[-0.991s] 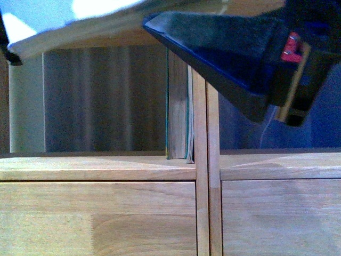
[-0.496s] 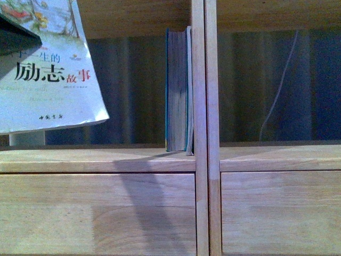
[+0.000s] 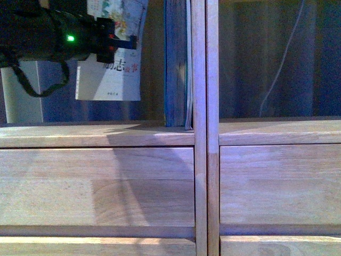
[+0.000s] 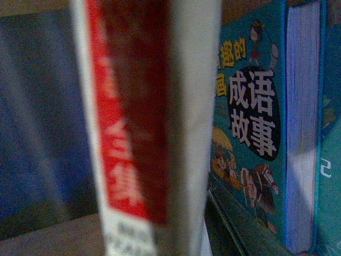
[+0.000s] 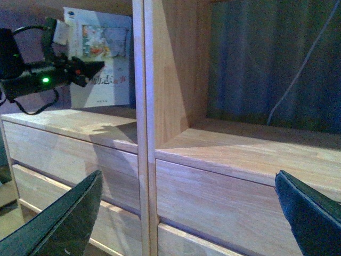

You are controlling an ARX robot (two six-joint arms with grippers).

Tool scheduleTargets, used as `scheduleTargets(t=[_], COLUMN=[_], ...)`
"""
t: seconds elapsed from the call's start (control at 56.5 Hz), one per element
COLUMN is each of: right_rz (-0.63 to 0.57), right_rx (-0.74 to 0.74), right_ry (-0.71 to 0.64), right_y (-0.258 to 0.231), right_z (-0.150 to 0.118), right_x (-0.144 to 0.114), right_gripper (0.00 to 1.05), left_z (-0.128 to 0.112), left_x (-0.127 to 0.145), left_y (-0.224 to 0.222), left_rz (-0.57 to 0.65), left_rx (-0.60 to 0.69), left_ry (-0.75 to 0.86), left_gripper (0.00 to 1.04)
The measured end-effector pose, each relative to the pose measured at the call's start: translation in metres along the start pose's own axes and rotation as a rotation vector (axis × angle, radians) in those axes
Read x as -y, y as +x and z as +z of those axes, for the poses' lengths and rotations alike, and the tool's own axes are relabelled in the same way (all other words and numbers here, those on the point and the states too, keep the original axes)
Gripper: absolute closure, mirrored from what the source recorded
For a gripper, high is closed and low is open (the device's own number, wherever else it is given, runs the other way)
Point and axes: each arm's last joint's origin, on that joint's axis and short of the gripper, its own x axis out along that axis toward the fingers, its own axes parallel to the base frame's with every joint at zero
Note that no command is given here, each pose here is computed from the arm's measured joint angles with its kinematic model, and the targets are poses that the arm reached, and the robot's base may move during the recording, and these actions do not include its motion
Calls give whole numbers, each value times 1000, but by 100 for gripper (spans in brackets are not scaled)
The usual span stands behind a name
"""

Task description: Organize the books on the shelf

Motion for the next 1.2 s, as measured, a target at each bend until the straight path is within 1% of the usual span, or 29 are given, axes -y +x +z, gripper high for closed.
scheduleTargets(t=[0.071, 0.177, 0.407, 0.478, 0.513, 0.566, 0.602, 0.69, 0.779, 0.903, 0.938, 0.973, 0.991, 1.009, 1.044, 1.204], right_rz=[0, 1, 1, 1, 1, 1, 1, 1, 1, 1, 1, 1, 1, 1, 1, 1], right_rx=[1, 2, 2, 2, 2, 2, 2, 2, 2, 2, 2, 2, 2, 2, 2, 2], right_ry=[-16, -24, -25, -26, -26, -27, -27, -27, -28, -28, -28, -28, -28, -28, -28, -27], right_y=[0, 0, 0, 0, 0, 0, 0, 0, 0, 0, 0, 0, 0, 0, 0, 0], right_z=[0, 0, 0, 0, 0, 0, 0, 0, 0, 0, 0, 0, 0, 0, 0, 0], right_x=[0, -1, -1, -1, -1, -1, -1, -1, -1, -1, -1, -1, -1, -1, -1, -1], right_gripper=[7, 7, 7, 7, 7, 7, 7, 7, 7, 7, 7, 7, 7, 7, 7, 7], left_z=[-6, -20, -38, -40, -41, -42, -42, -42, -38, -38, -38, -38, -38, -39, -39, -44], left_x=[10, 25, 35, 37, 40, 44, 47, 55, 70, 78, 79, 79, 79, 79, 79, 82], left_y=[14, 33, 46, 49, 50, 51, 52, 53, 53, 53, 53, 53, 53, 53, 53, 48], left_rz=[-2, 30, 125, 169, 197, 214, 224, 216, 200, 182, 184, 187, 190, 200, 201, 188], left_rx=[-4, -25, -63, -66, -61, -68, -69, -67, -65, -76, -76, -81, -85, -94, -96, -94], left_ry=[16, 17, 29, 39, 46, 46, 47, 44, 35, 28, 24, 22, 21, 23, 22, 30], left_gripper=[87, 87, 87, 86, 82, 87, 87, 87, 87, 87, 84, 77, 75, 70, 66, 41])
